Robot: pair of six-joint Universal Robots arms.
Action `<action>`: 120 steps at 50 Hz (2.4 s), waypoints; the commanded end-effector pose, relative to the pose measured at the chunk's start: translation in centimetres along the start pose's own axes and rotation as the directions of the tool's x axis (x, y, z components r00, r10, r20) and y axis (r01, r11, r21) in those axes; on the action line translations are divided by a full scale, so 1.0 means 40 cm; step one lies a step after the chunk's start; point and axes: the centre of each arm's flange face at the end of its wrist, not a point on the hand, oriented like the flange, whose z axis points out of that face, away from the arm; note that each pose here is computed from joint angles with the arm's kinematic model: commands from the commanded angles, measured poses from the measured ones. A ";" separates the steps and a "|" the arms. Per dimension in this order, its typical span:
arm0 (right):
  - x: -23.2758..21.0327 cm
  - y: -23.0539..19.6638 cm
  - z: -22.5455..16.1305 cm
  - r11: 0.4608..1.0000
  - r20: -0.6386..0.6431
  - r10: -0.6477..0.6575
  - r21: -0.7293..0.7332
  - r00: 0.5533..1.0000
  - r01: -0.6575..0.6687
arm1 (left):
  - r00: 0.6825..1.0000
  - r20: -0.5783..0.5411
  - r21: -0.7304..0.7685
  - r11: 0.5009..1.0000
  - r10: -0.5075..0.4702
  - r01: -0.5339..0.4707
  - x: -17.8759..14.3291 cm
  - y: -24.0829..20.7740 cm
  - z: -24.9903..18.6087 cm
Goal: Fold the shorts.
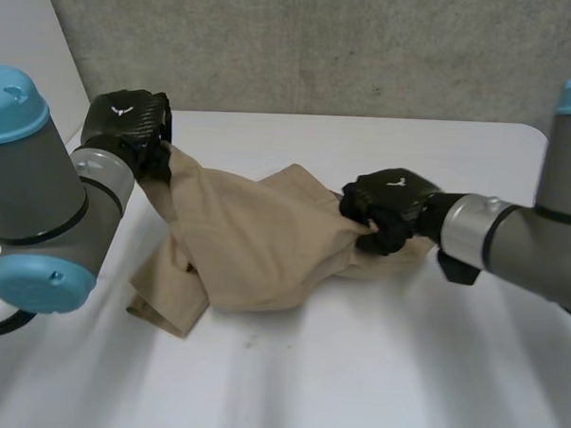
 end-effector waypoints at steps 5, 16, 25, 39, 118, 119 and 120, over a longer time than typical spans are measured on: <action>-0.034 0.055 0.118 0.999 -0.159 0.043 0.011 0.986 -0.042 | 0.996 -0.013 -0.110 0.990 0.088 -0.089 0.000 0.183 0.108; -0.016 -0.004 0.050 0.998 -0.204 0.009 0.057 0.979 0.003 | 0.996 -0.015 -0.071 0.993 0.090 -0.091 -0.007 0.109 0.043; 0.086 0.041 -0.035 0.974 -0.286 -0.229 -0.074 0.930 0.216 | 0.994 -0.074 -0.008 0.996 0.082 -0.083 0.027 0.030 -0.104; 0.102 0.180 -0.019 0.942 -0.162 -0.316 -0.169 0.935 0.289 | 0.961 -0.267 -0.062 0.993 0.076 -0.096 0.154 0.076 -0.373; 0.191 0.223 0.083 0.972 -0.272 -0.227 -0.129 0.935 0.198 | 0.982 -0.180 -0.240 0.965 0.063 -0.106 0.201 0.312 -0.236; 0.191 0.223 0.082 0.971 -0.275 -0.227 -0.131 0.934 0.198 | 0.981 -0.183 -0.242 0.964 0.064 -0.108 0.203 0.316 -0.234; 0.191 0.223 0.082 0.971 -0.275 -0.227 -0.131 0.934 0.198 | 0.981 -0.185 -0.243 0.964 0.063 -0.108 0.205 0.318 -0.231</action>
